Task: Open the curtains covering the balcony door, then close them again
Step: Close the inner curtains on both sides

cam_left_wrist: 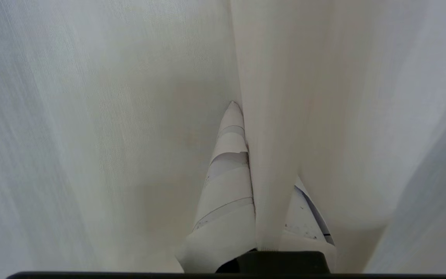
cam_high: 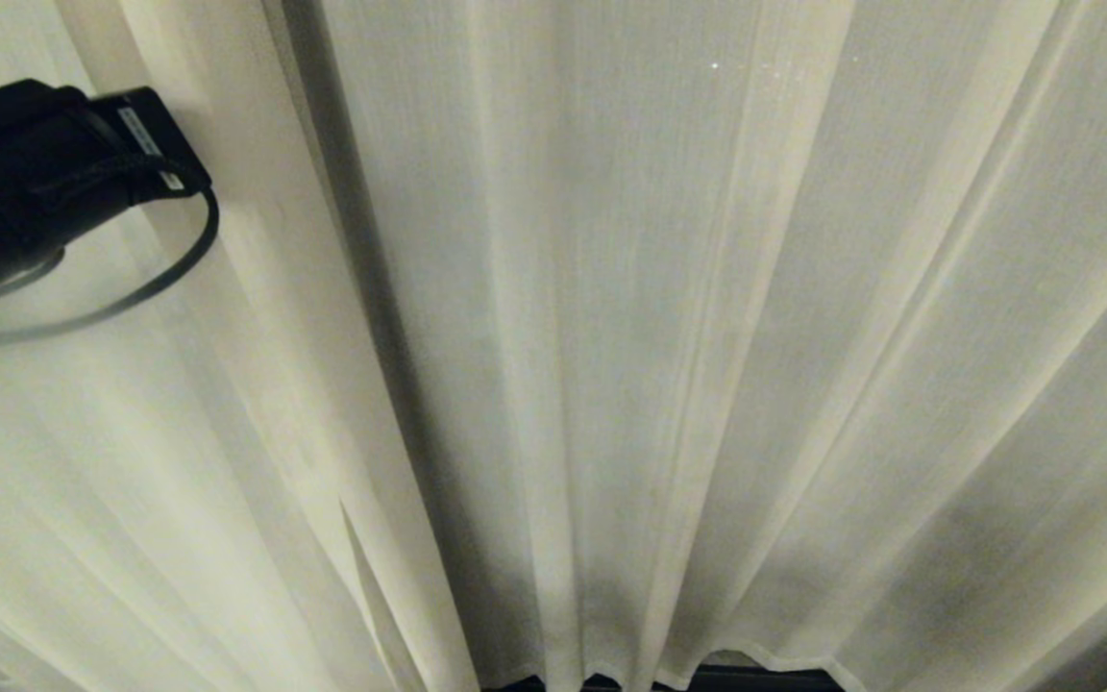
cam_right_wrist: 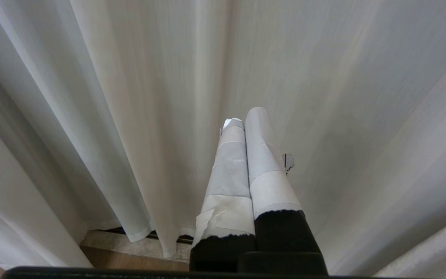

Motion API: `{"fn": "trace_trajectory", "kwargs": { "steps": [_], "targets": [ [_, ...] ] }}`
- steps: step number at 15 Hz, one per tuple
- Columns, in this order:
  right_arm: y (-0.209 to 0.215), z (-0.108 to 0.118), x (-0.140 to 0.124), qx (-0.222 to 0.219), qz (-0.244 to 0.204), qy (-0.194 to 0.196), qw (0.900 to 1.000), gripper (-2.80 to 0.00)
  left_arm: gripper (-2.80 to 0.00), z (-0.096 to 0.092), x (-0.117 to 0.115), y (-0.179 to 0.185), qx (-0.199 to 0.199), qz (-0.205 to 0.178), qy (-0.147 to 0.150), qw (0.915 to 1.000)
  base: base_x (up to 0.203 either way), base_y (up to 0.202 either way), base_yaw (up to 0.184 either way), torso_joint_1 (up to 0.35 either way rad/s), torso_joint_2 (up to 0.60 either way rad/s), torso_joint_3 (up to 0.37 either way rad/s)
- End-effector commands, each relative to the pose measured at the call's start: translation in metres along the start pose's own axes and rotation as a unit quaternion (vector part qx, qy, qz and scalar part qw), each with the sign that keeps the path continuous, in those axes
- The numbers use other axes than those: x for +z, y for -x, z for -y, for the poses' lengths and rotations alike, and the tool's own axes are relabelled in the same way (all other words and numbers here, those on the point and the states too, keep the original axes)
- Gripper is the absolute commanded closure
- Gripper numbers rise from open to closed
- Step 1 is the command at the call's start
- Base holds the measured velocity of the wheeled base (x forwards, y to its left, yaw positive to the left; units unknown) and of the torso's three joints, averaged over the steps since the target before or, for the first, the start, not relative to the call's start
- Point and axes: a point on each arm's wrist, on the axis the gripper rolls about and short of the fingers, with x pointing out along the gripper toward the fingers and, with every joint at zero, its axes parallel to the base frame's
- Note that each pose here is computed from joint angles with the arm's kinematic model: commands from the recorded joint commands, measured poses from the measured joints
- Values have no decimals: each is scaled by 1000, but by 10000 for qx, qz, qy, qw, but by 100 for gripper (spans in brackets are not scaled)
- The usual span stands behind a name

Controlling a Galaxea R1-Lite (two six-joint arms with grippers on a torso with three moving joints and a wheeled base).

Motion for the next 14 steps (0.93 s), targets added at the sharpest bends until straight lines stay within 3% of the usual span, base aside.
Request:
{"fn": "trace_trajectory", "kwargs": {
  "steps": [1,7,8,14],
  "targets": [
    [0,0,0,9,-8,4,10000,0,0,0,1,1,4,36,2,10000,0,0,0,0,0,0],
    [0,0,0,9,-8,-4,10000,0,0,0,2,1,-13,49,2,10000,0,0,0,0,0,0],
    [0,0,0,10,-8,4,10000,0,-280,0,2,1,-12,43,2,10000,0,0,0,0,0,0],
    [0,0,0,9,-8,4,10000,0,-280,1,5,17,59,108,-4,9999,0,0,0,0,0,0]
  ]
}}
